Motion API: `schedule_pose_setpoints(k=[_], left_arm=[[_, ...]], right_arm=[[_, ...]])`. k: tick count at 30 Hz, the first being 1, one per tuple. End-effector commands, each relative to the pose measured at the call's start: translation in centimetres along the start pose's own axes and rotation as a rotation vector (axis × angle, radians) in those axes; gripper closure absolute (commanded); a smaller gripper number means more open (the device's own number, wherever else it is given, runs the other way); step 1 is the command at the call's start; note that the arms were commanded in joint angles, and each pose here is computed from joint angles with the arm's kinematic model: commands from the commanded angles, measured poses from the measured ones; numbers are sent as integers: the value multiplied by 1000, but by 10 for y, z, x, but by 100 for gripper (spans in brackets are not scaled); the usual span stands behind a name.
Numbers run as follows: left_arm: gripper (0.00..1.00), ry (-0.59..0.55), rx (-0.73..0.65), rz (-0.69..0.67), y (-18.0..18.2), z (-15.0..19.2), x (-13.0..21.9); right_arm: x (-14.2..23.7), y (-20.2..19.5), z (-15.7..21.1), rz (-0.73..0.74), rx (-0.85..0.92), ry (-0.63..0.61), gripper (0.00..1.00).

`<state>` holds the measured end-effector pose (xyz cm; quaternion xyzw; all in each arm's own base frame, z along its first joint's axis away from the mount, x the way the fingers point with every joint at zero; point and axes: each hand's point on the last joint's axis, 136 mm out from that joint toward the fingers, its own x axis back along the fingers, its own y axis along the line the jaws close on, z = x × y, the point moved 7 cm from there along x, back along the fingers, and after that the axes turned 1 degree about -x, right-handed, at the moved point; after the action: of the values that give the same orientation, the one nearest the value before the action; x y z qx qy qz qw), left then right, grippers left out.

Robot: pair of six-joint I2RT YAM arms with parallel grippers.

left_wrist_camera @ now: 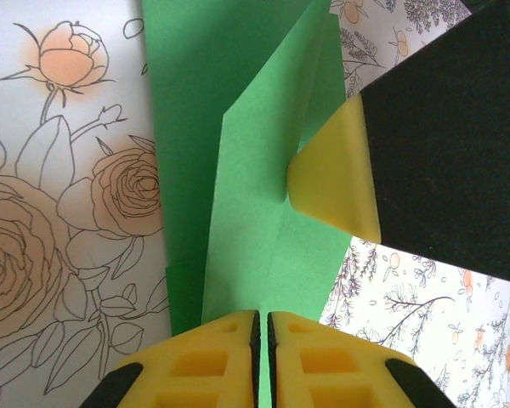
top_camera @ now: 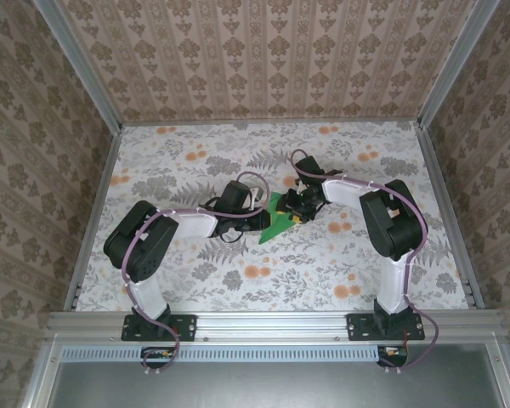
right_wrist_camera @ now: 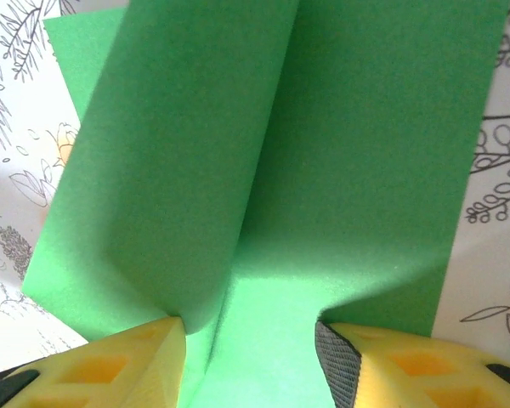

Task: Fold a paper plane with a square sheet of paper (pick it up from the middle)
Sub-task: Fourth fold the wing at the center of the table.

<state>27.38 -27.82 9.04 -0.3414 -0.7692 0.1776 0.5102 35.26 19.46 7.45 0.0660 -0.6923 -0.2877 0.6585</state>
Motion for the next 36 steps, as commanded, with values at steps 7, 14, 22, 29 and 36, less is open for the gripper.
schedule_pose_setpoints(k=[7,14,22,29,36], left_arm=[[86,-1,-1,4,-1,-7,-3],[88,3,7,-12,2,-7,-6],[88,12,11,-13,4,-7,-10],[88,17,13,-11,6,-8,-14],[89,23,11,-3,5,-7,-14]], right_arm=[[-46,-83,27,382,-120,83,50],[-49,-88,30,399,-138,91,53],[-50,-91,32,410,-150,94,55],[-50,-93,35,413,-156,100,55],[-47,-87,34,372,-151,97,56]])
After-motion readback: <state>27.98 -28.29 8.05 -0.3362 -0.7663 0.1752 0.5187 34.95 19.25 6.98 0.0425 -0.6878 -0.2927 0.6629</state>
